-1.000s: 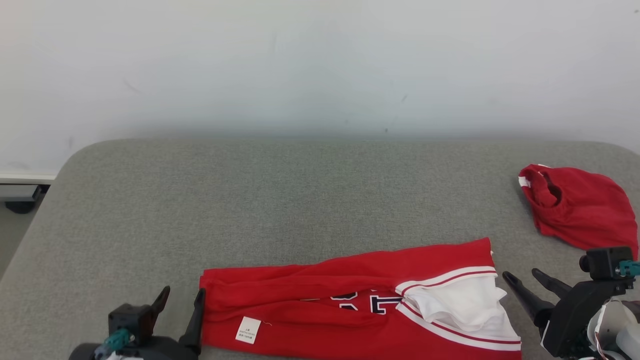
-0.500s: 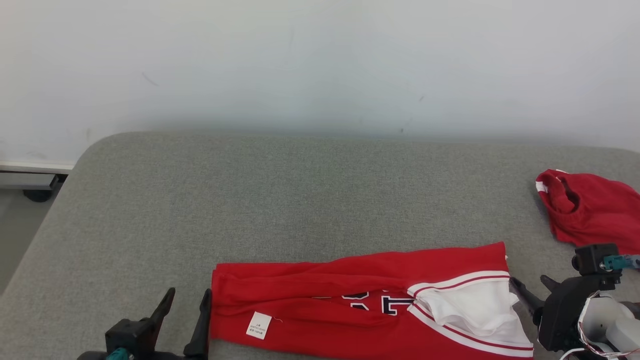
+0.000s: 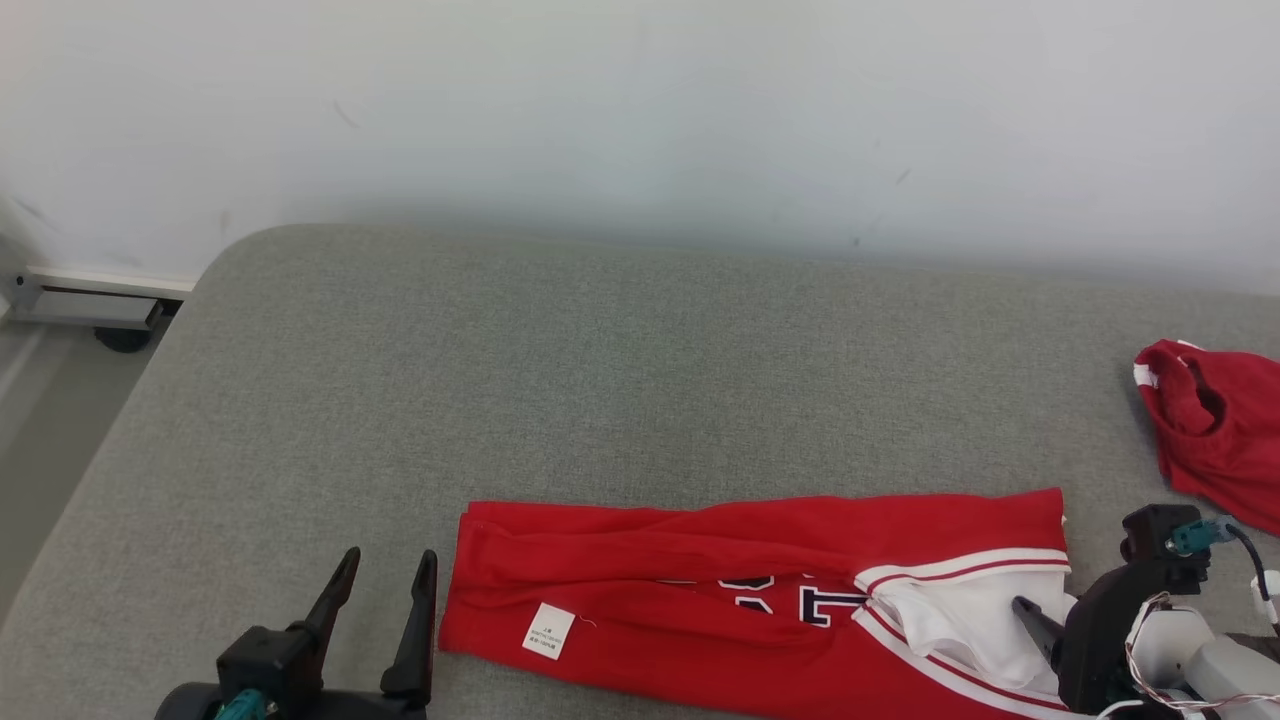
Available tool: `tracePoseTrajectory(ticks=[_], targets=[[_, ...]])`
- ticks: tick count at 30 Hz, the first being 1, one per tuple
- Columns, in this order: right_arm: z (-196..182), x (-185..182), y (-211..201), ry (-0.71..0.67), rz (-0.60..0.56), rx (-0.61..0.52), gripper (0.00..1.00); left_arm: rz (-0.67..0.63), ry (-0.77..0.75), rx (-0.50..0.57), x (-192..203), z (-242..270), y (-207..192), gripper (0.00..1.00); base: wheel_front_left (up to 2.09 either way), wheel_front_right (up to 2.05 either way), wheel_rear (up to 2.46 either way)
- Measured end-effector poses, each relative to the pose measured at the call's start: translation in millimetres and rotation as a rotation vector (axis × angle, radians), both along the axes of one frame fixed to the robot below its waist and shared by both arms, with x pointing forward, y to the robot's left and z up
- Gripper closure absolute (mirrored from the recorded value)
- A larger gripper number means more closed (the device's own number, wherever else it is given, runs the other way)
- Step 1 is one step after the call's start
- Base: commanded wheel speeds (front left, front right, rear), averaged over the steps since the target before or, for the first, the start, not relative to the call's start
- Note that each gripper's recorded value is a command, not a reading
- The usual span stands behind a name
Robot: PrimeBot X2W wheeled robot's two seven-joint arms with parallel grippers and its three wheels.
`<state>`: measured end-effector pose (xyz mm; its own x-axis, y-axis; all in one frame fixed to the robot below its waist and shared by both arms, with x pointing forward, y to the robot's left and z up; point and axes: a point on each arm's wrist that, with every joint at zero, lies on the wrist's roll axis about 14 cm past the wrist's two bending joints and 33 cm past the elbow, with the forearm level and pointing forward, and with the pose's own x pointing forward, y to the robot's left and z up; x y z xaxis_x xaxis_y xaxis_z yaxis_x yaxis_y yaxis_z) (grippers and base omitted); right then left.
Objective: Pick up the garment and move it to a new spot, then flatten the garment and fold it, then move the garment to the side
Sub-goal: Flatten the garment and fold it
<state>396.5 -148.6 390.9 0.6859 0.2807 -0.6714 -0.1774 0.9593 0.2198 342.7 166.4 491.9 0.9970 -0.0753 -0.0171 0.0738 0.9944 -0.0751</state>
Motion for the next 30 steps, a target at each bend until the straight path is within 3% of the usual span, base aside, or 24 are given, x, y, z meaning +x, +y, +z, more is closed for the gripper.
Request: tracePoseTrajectory(ticks=[7, 8, 9, 10, 19, 30], targets=[[-14.0, -2.2, 7.7, 0.085, 0.04, -0.038, 0.0, 0.042, 0.0, 0.005, -0.1, 1.3, 12.6, 0.0, 0.0, 0.0, 0.0], [-14.7, -3.2, 8.9, 0.09, 0.05, -0.037, 0.37, 0.042, 0.007, 0.005, -0.4, 0.2, 12.1, 0.0, 0.0, 0.0, 0.0], [-14.7, -3.2, 8.9, 0.09, 0.05, -0.037, 0.62, 0.042, 0.007, 0.005, -0.4, 0.2, 12.1, 0.0, 0.0, 0.0, 0.0], [-15.3, -3.6, 8.8, 0.091, 0.052, -0.036, 1.0, 0.041, 0.011, 0.004, -1.0, -0.8, 11.1, 0.0, 0.0, 0.0, 0.0], [-12.5, -1.8, 7.1, 0.095, 0.061, -0.026, 1.0, 0.05, 0.022, 0.003, -0.9, -2.2, 10.0, 0.0, 0.0, 0.0, 0.0], [3.2, 4.7, -41.2, 0.041, -0.004, -0.055, 1.0, 0.04, 0.055, -0.011, -4.7, -10.1, 4.1, 0.0, 0.0, 0.0, 0.0]])
